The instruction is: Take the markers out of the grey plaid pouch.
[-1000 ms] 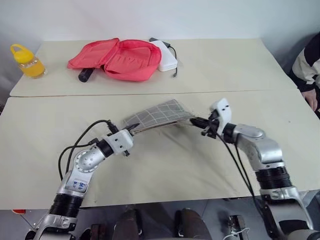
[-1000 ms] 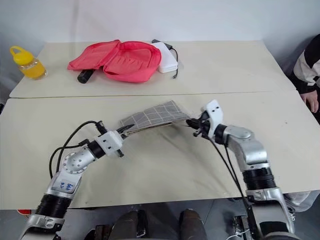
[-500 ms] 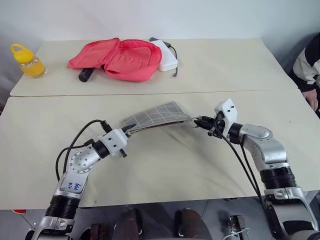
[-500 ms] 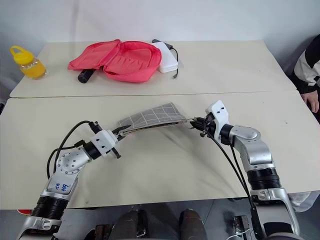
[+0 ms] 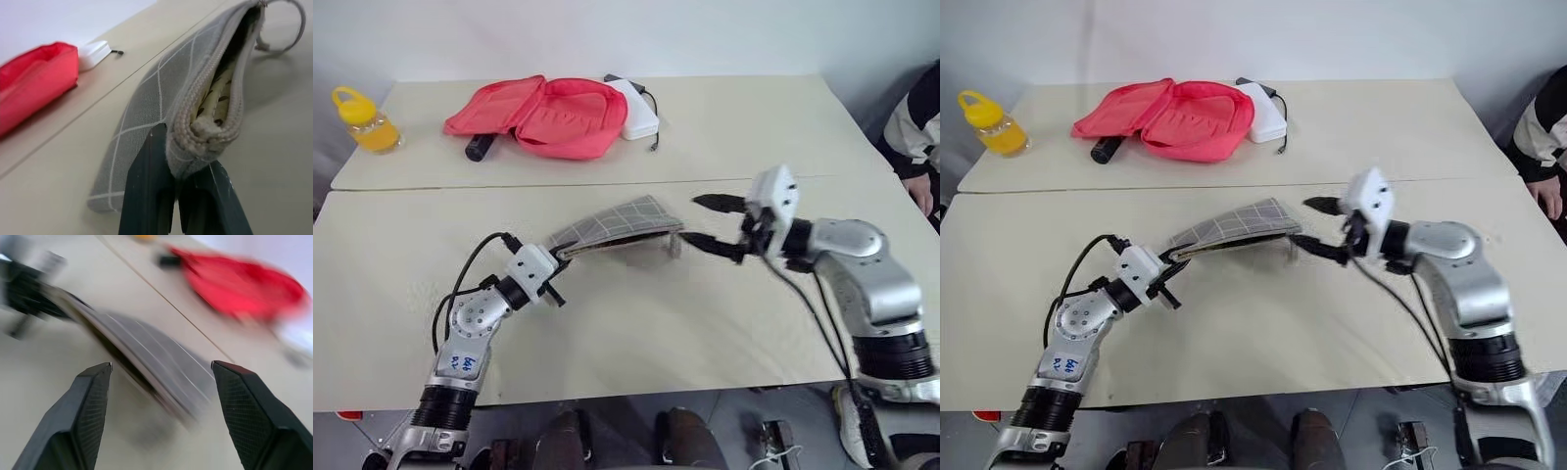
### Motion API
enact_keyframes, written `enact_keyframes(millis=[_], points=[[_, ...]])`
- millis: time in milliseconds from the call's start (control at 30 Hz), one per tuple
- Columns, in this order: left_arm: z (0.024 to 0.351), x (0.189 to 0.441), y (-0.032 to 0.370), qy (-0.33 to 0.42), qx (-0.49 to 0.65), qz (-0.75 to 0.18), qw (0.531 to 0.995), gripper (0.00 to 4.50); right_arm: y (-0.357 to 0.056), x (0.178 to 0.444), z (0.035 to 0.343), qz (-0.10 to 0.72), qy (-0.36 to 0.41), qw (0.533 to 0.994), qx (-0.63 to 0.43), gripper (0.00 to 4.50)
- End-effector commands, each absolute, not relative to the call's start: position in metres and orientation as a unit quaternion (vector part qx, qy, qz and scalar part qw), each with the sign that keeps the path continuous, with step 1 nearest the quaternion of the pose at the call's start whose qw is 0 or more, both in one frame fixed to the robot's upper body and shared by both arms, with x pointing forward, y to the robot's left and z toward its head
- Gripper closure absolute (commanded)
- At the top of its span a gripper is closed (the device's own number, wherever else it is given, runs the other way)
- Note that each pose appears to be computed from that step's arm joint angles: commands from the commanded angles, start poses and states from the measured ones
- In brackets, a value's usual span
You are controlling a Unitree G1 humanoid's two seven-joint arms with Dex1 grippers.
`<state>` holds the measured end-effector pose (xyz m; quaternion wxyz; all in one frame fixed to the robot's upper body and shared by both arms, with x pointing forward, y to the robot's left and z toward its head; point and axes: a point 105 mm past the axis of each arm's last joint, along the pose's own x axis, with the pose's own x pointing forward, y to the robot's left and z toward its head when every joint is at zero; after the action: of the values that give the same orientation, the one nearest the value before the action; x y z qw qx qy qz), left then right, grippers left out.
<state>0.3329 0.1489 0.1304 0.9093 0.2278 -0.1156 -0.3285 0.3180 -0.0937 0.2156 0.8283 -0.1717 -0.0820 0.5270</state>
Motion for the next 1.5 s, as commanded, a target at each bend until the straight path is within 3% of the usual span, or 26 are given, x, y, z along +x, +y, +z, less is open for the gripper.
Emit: enact_keyframes(millis=[33,267,833,1033,1133,1233,1500], points=[[0.147,0.330,0.142,-0.141,0.223,-0.338,0.904,4.50,-0.072,0.314,0.207,0.521,-0.115,0.817,-0.218,2.09],[0.153,0.329,0.138,-0.144,0.223,-0.339,0.903,4.50,-0.066,0.323,0.186,0.506,-0.128,0.810,-0.268,4.46],[0.152,0.323,0.123,-0.145,0.253,-0.367,0.883,4.50,-0.061,0.342,0.170,0.476,-0.119,0.817,-0.303,4.46],[0.155,0.320,0.109,-0.145,0.238,-0.394,0.876,4.50,-0.056,0.351,0.178,0.447,-0.154,0.792,-0.386,4.46],[0.161,0.319,0.104,-0.149,0.233,-0.401,0.873,4.50,-0.053,0.352,0.182,0.438,-0.167,0.783,-0.410,3.88],[0.163,0.319,0.102,-0.143,0.218,-0.408,0.875,4.50,-0.053,0.350,0.172,0.443,-0.159,0.755,-0.457,2.87],[0.166,0.314,0.095,-0.126,0.158,-0.443,0.874,4.50,-0.057,0.351,0.173,0.447,-0.157,0.736,-0.484,0.04]])
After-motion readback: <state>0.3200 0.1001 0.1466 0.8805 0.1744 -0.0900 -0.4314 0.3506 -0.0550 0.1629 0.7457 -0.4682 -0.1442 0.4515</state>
